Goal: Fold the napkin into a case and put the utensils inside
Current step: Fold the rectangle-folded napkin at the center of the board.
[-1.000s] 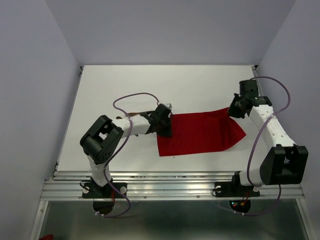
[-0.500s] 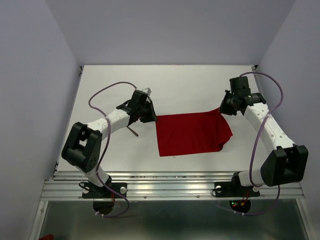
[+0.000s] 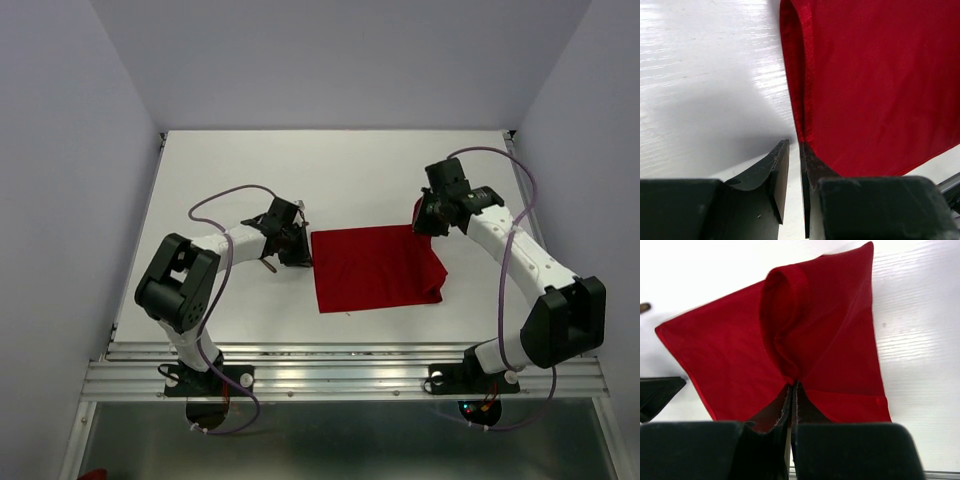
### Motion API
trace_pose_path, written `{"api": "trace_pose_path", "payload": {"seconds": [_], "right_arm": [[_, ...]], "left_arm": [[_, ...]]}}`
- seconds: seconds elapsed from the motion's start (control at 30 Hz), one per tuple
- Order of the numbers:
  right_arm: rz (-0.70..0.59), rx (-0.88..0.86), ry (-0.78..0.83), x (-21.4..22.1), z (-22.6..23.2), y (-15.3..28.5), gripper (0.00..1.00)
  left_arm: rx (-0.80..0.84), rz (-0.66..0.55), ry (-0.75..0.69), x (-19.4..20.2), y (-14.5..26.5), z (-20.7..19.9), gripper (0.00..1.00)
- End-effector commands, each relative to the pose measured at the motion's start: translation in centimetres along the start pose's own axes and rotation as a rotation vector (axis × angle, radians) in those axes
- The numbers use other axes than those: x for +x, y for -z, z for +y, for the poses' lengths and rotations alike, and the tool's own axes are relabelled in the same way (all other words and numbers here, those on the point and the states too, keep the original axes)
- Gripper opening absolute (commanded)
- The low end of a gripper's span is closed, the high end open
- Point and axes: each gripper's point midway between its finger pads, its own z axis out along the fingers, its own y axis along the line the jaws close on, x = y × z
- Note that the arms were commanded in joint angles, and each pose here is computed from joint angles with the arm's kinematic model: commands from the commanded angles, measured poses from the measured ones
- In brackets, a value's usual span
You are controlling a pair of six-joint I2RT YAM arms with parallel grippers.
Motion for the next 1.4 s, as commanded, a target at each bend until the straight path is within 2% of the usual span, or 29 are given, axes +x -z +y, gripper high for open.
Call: {"api": "trace_pose_path", "payload": {"seconds": [0.0,0.9,1.37], "right_arm": [[-0.031,-0.026,-0.01,0.0,2.5,0.0,0.01],[0.122,-0.182,0.162,8.9,16.5,-3.6,0.01],[0.185,-0.213,0.222,11.6,20.6,-6.6,0.01]], "left_arm": [[0.054,0.016,-0.027,0.3,-0.5,-1.2,0.26],[0.147,0.053,-0.018,1.8,-1.5,-2.2,0.25],[0.163,0.069,-0.017,2.6,-1.5,-2.1,0.25]]}}
